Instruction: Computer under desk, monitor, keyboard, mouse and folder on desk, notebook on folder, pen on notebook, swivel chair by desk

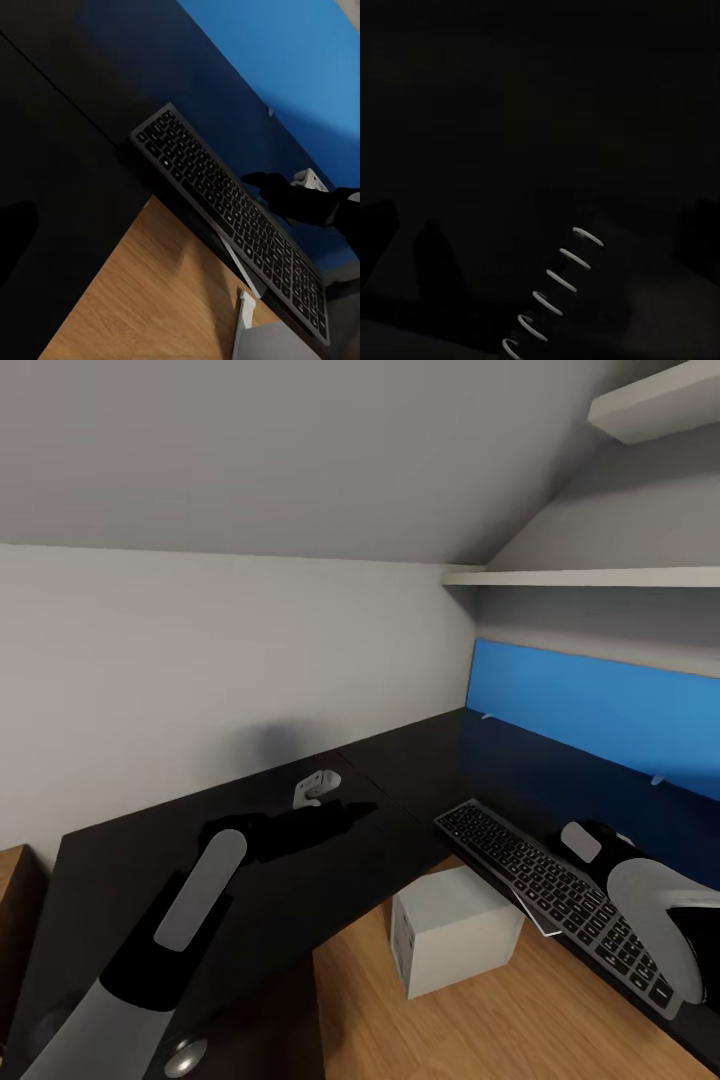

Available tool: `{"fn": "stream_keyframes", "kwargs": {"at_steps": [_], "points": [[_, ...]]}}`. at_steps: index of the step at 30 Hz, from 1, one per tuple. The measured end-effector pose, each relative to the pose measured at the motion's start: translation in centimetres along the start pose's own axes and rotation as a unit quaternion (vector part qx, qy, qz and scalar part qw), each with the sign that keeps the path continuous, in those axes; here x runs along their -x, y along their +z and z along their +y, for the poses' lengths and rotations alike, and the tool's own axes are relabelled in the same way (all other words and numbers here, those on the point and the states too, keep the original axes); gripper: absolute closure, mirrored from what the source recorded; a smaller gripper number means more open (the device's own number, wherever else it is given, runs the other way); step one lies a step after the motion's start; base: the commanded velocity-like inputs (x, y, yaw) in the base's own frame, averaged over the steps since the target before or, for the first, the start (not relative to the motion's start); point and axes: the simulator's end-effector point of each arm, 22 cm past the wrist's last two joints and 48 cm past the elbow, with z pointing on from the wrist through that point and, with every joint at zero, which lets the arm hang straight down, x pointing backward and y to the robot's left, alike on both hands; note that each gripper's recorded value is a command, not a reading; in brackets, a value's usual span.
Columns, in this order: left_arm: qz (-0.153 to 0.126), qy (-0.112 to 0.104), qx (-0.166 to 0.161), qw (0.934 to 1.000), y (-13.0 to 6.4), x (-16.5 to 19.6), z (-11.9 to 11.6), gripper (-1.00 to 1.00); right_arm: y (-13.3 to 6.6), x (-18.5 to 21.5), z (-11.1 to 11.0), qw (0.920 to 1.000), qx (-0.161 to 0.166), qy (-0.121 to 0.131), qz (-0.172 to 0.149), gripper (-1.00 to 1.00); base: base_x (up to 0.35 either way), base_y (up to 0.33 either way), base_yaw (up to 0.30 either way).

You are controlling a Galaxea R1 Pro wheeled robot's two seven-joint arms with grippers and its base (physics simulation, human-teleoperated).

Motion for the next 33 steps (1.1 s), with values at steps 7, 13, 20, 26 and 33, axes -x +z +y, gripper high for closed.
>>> {"fn": "stream_keyframes", "kwargs": {"at_steps": [7, 13, 20, 26, 33], "points": [[0.001, 0.000, 0.000, 1.0000, 0.05, -0.06, -0.06, -1.00, -0.06, 0.00, 0.26, 0.9999, 0.004, 0.009, 0.002, -1.00, 0.000, 0.000, -0.055], [0.001, 0.000, 0.000, 1.0000, 0.04, -0.06, -0.08, -1.00, -0.07, -0.06, 0.27, 1.0000, 0.003, 0.008, 0.002, -1.00, 0.000, 0.000, -0.025], [0.001, 0.000, 0.000, 1.0000, 0.05, -0.06, -0.07, -1.00, -0.08, -0.07, 0.36, 1.0000, 0.004, 0.007, 0.001, -1.00, 0.000, 0.000, -0.002], [0.001, 0.000, 0.000, 1.0000, 0.05, -0.06, -0.05, -1.00, -0.08, -0.08, 0.37, 1.0000, 0.004, 0.006, 0.001, -1.00, 0.000, 0.000, 0.000], [0.001, 0.000, 0.001, 1.0000, 0.04, -0.06, -0.03, -1.00, -0.08, -0.08, 0.35, 1.0000, 0.004, 0.006, 0.001, -1.00, 0.000, 0.000, 0.000]]}}
